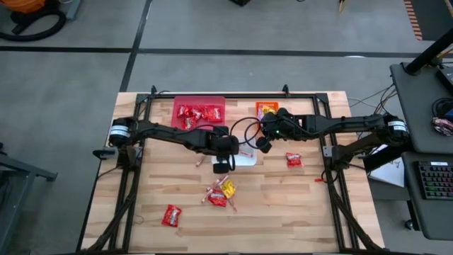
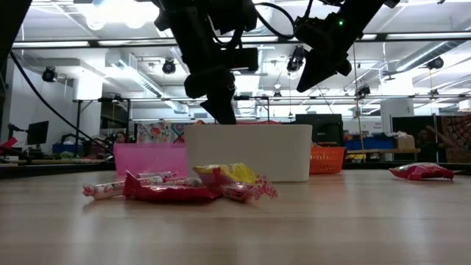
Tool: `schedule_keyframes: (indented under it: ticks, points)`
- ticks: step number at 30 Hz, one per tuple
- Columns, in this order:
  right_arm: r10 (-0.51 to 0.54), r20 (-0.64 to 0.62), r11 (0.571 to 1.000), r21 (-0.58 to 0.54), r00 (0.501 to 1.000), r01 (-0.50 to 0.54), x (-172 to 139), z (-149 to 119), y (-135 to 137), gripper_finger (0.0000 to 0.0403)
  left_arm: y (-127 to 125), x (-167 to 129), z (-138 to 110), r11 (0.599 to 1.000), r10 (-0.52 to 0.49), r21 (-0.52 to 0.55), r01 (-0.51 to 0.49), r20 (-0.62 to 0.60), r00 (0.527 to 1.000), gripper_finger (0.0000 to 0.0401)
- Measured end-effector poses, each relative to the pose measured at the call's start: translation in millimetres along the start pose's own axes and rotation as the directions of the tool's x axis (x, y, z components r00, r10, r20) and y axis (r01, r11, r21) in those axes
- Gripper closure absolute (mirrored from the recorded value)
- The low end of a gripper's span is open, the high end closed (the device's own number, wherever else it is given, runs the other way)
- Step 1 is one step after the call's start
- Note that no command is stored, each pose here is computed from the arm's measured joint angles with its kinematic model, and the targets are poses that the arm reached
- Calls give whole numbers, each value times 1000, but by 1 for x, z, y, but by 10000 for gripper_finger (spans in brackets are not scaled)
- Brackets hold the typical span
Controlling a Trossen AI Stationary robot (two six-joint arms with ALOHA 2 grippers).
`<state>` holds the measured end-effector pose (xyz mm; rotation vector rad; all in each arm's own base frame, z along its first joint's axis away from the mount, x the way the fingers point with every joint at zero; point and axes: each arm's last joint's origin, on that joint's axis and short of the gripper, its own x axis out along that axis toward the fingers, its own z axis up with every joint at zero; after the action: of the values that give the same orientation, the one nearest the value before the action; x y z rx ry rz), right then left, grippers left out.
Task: Sort candy
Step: Put the white candy into the white bin, then put the red chocolate into the red bin
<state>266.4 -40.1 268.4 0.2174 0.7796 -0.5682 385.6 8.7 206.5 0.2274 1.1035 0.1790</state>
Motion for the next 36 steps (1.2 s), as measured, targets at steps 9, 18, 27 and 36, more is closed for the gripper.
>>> schedule_keyframes:
  ticks: [9, 18, 27, 36]
  points:
    - [-6, -32, 1000, 26, 999, 7, 0, -3, -1, 390, 1, -3, -3, 1000, 14, 7, -14, -28, 1000, 276]
    - [-34, -128, 998, 53, 991, 41, -2, -14, -1, 390, 10, -39, -16, 1000, 28, -13, -28, 34, 999, 275]
    - [16, -133, 998, 63, 991, -8, -10, -22, 18, 390, 11, -77, -63, 982, 42, -190, -2, 204, 978, 281]
    - [65, -209, 984, 176, 976, -28, -18, -35, 31, 390, 5, -100, -104, 951, 40, -302, 68, 337, 941, 281]
